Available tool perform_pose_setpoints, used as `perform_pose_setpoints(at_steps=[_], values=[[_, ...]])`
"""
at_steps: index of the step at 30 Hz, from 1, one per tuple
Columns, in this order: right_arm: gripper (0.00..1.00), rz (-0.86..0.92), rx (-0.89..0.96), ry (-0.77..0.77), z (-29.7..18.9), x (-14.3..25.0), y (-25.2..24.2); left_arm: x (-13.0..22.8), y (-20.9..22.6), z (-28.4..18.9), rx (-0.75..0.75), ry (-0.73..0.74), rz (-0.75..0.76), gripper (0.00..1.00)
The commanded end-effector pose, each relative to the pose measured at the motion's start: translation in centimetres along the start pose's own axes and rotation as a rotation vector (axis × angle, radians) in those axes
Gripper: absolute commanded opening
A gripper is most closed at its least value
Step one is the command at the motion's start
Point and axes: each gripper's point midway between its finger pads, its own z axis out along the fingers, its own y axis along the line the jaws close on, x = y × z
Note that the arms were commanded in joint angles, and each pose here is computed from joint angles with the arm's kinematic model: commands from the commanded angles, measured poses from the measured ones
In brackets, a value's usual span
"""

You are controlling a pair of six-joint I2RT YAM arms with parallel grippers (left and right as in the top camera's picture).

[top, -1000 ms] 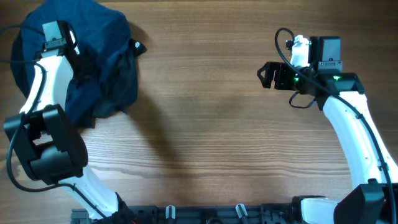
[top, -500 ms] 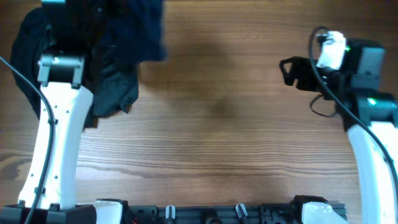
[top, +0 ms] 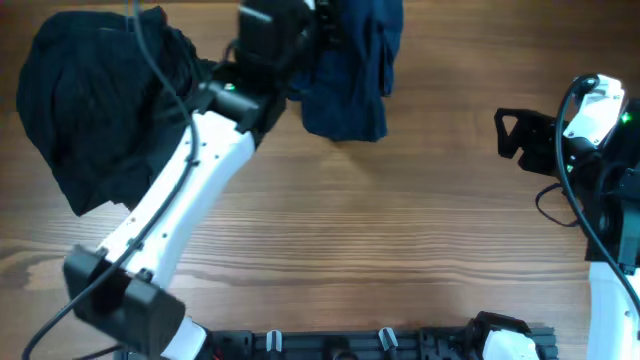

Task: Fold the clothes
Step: 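Lift the navy shorts with the left gripper and drop them mid-table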

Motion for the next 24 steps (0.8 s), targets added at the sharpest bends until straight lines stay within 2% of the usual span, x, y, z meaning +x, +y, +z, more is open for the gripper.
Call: perform_pose_setpoints(at_steps=[1, 6, 9, 12, 14, 15, 16, 24], values=[[0.92, 0.02, 0.01, -0.009, -0.2, -0.6, -0.5, 0.8, -2.4, 0.4, 0.035, 0.001, -0.043, 0.04], [0.92, 0.101, 0.04, 0.01, 0.5, -0.5, -1.9, 1.5, -3.3, 0.3, 0.031, 0.01, -0.173, 0.04], [0.93, 0.123, 0.046, 0.033, 1.1, -0.2, -2.3, 3.3, -2.2, 0.3, -0.02, 0.081, -0.228, 0.06], [0.96, 0.131, 0.05, 0.058, 1.7, 0.2, -2.6, 5.1, 0.9, -0.1, -0.125, 0.16, -0.219, 0.46], [0.96, 0.139, 0.049, 0.081, 2.2, 0.5, -2.7, 5.4, 3.3, -0.7, -0.186, 0.194, -0.221, 0.68], [0.96, 0.146, 0.047, 0.099, 2.6, 0.8, -2.8, 5.4, 4.8, -1.2, -0.221, 0.21, -0.233, 0.77], [0.96, 0.152, 0.038, 0.117, 2.9, 1.0, -2.8, 5.2, 6.1, -1.6, -0.242, 0.221, -0.247, 0.81], [0.95, 0.224, -0.053, 0.303, 7.5, 3.8, -2.8, 3.7, 12.1, -4.1, -0.249, 0.284, -0.373, 0.78]])
